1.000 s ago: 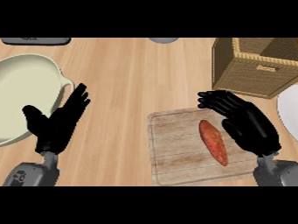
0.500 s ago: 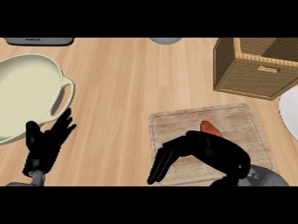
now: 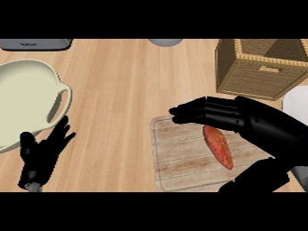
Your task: Pick the sweet potato from the cutting board and place it in the basket
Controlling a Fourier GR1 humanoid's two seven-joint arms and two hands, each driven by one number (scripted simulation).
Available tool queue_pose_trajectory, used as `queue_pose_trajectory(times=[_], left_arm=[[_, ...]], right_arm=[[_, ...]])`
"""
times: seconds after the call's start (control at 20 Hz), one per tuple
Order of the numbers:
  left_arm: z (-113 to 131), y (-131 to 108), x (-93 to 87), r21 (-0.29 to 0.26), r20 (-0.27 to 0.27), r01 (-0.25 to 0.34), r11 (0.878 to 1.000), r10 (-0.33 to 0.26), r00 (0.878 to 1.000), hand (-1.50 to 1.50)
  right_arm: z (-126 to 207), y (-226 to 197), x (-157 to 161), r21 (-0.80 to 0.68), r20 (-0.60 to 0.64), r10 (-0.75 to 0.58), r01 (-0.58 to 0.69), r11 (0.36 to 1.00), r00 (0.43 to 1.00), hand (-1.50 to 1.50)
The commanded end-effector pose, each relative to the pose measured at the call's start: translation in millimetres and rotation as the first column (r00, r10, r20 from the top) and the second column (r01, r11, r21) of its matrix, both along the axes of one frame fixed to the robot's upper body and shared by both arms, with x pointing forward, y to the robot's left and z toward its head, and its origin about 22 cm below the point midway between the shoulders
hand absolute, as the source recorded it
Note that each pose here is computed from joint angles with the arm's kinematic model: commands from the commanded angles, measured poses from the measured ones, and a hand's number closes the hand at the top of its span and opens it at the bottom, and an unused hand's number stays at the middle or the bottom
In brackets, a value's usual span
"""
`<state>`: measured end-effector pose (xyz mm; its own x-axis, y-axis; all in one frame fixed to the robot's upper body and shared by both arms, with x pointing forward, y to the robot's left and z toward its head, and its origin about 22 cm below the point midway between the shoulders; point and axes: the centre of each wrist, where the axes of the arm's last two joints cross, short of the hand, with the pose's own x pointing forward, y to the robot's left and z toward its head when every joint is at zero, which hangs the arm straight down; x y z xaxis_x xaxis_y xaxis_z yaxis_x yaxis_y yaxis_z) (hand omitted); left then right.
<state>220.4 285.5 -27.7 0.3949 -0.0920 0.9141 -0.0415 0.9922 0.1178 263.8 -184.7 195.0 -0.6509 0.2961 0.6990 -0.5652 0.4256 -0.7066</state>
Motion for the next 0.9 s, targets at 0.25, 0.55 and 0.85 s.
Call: queue_pose_trajectory(times=[0.25,0.55,0.85], left_arm=[[-28,8,-21.7,0.011,-0.142,-0.017,1.0,0.018,0.99,0.0],[-21,13,-16.1,0.032,-0.134,-0.004,0.999,0.008,0.991,0.0],[-20,17,-10.1,0.036,-0.148,-0.008,0.999,0.013,0.989,0.0]], right_arm=[[120,-56,22,-0.345,0.217,-0.008,0.084,0.935,0.976,-1.5],[151,-71,26,-0.604,0.098,0.073,0.001,0.797,0.992,-1.5],[174,-77,33,-0.664,0.095,0.108,-0.017,0.748,0.99,-1.5]])
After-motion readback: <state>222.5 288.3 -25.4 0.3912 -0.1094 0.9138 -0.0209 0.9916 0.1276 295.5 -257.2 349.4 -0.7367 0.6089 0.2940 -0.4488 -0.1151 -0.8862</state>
